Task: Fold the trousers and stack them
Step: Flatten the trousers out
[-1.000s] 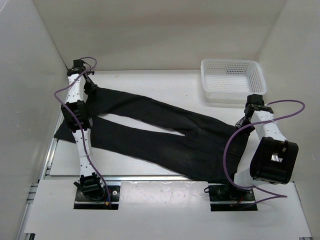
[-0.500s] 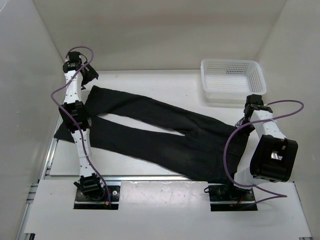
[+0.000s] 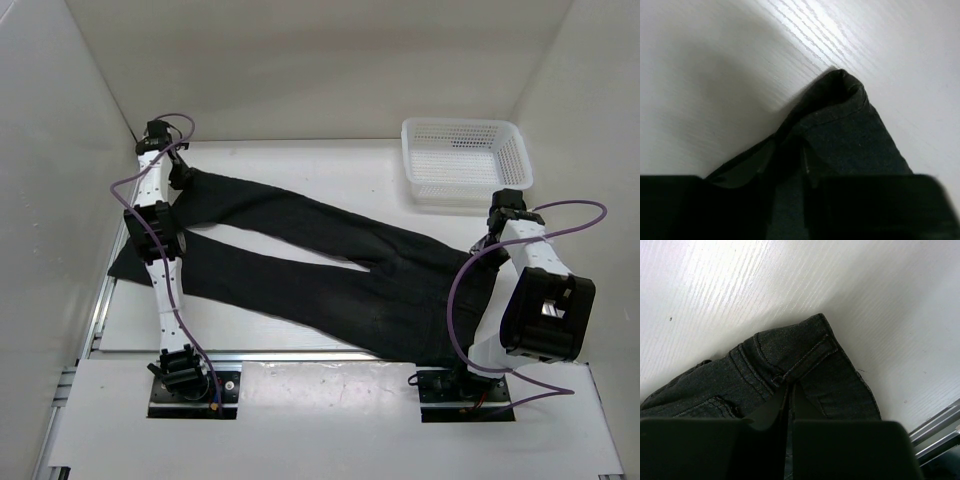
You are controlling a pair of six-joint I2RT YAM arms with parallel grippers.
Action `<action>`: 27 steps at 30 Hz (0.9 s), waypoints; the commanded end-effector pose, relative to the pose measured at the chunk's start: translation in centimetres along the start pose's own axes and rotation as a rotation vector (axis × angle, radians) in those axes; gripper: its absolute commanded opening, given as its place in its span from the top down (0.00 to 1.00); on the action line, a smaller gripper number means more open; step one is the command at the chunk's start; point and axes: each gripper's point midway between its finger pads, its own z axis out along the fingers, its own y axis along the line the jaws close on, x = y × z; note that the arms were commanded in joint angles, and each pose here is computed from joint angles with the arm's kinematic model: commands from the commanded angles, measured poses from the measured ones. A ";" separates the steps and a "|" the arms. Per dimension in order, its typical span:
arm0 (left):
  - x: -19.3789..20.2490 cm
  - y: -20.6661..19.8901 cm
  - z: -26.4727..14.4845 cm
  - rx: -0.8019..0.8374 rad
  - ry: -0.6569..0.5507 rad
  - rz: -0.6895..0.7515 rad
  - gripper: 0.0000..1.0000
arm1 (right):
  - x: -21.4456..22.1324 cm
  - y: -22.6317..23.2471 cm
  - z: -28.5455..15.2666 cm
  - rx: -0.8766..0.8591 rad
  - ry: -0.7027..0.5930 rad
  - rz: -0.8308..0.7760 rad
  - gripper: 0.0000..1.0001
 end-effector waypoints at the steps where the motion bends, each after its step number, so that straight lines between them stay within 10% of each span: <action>1: 0.1 -0.1 -0.3 0.024 0.017 0.017 0.70 | -1.0 -0.1 -0.1 0.014 -0.020 -0.007 1.00; 3: -0.6 -0.4 -1.0 0.034 -0.004 0.025 0.90 | -1.0 -0.1 -0.1 0.014 -0.020 -0.007 1.00; 20: -12.4 -1.7 -12.3 0.068 -0.410 -0.067 0.90 | -1.1 -0.4 0.1 0.034 -0.024 -0.009 1.00; 23: -12.2 -1.8 -12.3 0.075 -0.400 -0.064 0.48 | -1.0 0.1 0.1 0.004 -0.013 -0.037 0.87; 24: -11.6 -1.7 -11.7 0.074 -0.379 -0.061 0.18 | -1.3 0.7 -0.1 -0.023 -0.017 -0.045 0.70; 26: -12.0 -2.0 -13.5 0.091 -0.392 -0.061 0.03 | -1.8 1.1 -0.9 -0.051 -0.036 -0.048 0.18; 27: -11.5 -1.9 -13.5 0.091 -0.377 -0.047 0.00 | -2.1 1.3 -1.1 -0.057 -0.044 -0.046 0.10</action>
